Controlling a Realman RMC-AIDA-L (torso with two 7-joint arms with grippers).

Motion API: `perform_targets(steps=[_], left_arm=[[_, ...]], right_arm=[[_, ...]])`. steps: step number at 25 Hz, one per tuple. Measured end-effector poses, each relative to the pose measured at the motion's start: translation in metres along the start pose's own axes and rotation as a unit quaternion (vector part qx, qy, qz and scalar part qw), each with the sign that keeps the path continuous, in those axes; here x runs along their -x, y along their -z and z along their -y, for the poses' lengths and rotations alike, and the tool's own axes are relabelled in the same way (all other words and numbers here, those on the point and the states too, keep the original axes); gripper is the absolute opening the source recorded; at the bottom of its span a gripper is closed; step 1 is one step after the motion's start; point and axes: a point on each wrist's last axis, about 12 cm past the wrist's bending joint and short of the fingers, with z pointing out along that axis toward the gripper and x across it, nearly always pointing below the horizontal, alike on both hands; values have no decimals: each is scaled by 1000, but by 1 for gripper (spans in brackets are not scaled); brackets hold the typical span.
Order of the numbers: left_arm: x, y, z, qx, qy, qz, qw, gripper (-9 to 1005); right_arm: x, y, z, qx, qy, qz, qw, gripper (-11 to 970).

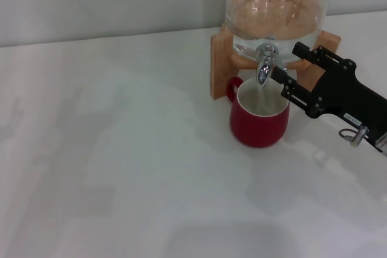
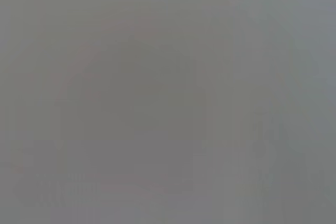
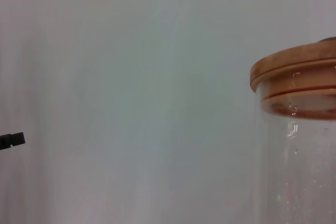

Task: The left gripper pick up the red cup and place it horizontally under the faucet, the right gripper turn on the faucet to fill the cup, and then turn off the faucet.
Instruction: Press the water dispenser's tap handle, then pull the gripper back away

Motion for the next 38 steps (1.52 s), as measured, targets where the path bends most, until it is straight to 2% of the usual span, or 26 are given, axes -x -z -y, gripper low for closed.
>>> perform_targets(steps=[16,38], left_arm=[[0,-1,0,-1,0,1,1000,881],[1,1,0,0,1,3,1000,881]], right_arm=[[-1,1,0,-2,2,-2,1000,605],[1,7,18,-58,22,-5,998,605]])
